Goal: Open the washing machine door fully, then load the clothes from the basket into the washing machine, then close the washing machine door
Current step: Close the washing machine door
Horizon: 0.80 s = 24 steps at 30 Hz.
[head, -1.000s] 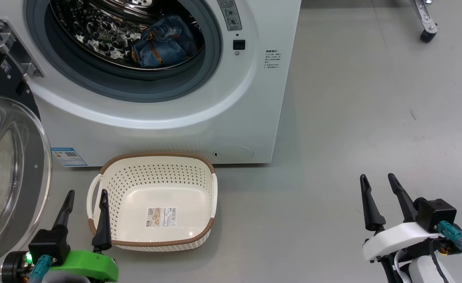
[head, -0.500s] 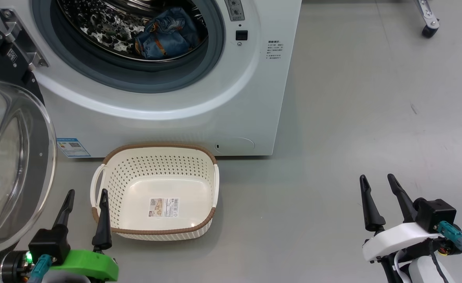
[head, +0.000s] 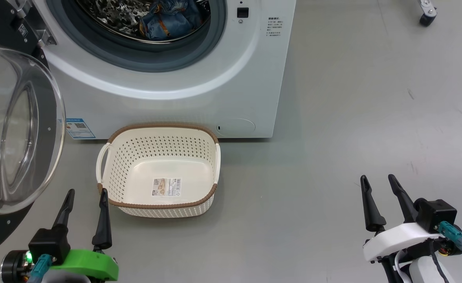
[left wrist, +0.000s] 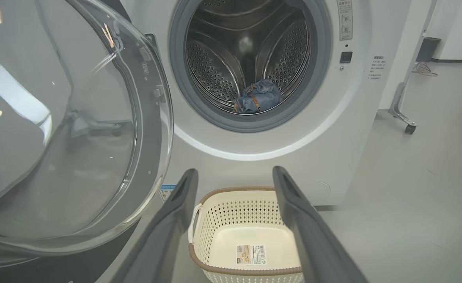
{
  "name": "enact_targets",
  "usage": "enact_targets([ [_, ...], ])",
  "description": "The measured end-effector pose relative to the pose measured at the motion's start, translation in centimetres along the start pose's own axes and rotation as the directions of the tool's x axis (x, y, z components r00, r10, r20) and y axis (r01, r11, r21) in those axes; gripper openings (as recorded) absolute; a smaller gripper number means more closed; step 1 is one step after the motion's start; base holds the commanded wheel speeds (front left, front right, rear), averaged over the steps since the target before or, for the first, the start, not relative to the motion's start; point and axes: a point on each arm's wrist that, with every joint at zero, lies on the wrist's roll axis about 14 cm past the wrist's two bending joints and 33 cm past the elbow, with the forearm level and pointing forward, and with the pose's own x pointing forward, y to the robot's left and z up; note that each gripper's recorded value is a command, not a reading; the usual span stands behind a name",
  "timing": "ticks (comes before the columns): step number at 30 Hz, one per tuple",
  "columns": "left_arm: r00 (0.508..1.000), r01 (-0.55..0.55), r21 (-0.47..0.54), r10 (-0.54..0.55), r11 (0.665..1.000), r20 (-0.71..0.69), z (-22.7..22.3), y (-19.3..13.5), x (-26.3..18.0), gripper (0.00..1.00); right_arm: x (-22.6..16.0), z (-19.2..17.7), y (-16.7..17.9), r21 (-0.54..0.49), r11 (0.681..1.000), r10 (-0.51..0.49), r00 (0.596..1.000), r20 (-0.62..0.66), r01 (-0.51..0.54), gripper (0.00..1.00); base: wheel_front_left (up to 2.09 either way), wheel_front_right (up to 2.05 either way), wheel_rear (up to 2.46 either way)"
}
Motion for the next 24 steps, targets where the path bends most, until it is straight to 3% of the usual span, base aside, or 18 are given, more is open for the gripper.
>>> enact_targets([
  [12,1.0,-0.001,-0.002,0.001,1.0,-0.002,-0.08,-0.04,-0.17,1.0,0.13,0.0,0.2,-0.001,1.0,0.007,1.0,-0.001,-0.007,1.0,-0.65,0.65,0.0],
  [24,1.0,-0.014,-0.001,0.014,1.0,0.012,0.31,0.18,-0.35,1.0,0.27,0.15,0.5,-0.003,1.0,0.018,1.0,0.004,-0.018,1.0,-0.16,0.16,0.0],
])
